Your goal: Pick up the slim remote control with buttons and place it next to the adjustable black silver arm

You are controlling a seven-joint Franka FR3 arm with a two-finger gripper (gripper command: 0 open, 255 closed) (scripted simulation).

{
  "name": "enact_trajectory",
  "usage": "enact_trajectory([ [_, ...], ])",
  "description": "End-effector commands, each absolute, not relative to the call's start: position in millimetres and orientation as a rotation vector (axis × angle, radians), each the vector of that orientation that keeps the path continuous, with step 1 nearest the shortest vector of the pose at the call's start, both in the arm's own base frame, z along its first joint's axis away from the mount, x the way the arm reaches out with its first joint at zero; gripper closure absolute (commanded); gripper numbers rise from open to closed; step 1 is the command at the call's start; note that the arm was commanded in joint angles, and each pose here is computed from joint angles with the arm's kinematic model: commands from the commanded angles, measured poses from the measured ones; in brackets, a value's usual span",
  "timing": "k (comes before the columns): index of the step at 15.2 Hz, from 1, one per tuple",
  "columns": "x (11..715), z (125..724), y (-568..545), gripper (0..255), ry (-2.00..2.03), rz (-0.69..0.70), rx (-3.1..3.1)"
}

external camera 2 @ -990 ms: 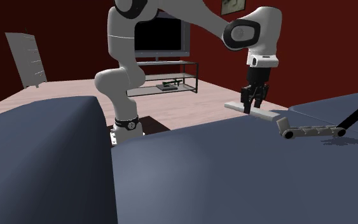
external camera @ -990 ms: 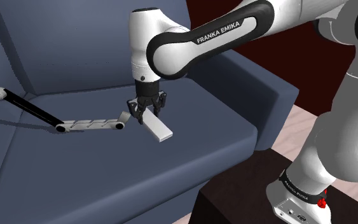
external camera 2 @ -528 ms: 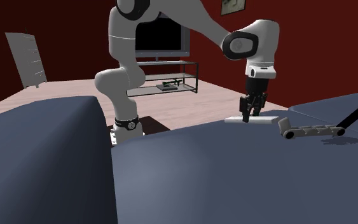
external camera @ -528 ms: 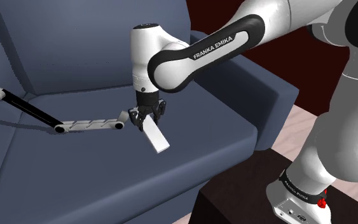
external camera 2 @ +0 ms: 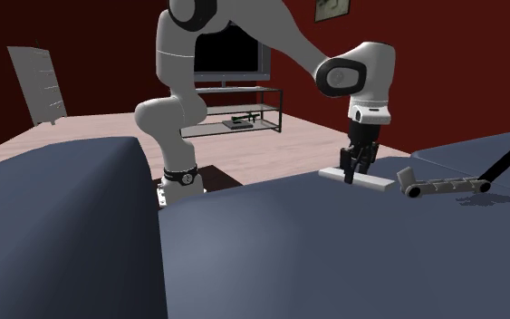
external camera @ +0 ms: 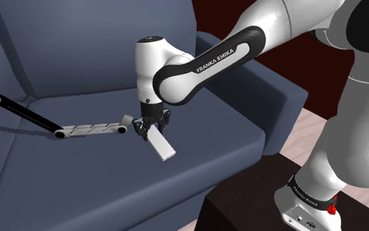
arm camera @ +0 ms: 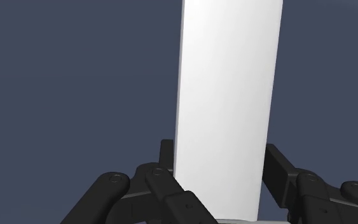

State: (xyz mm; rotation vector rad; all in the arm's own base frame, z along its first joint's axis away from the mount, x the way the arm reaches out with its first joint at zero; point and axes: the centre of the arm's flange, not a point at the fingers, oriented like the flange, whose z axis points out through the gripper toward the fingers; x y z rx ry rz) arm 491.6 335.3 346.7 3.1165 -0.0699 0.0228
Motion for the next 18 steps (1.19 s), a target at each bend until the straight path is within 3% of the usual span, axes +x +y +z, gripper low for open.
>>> enact_trajectory([
  [1, 491, 346, 336, 255, -0.068, 0.021, 3.116],
  [4, 491, 346, 336, 255, -0.068, 0.021, 3.116],
  [5, 491, 346, 336, 0, -0.068, 0.021, 3.116],
  [10, 491, 346, 336, 0, -0.068, 0.021, 3.116],
  [14, 490, 396, 337, 0, -0.068, 0.021, 3.116],
  [18, 490, 396, 337, 0, -0.068, 0.021, 3.116],
])
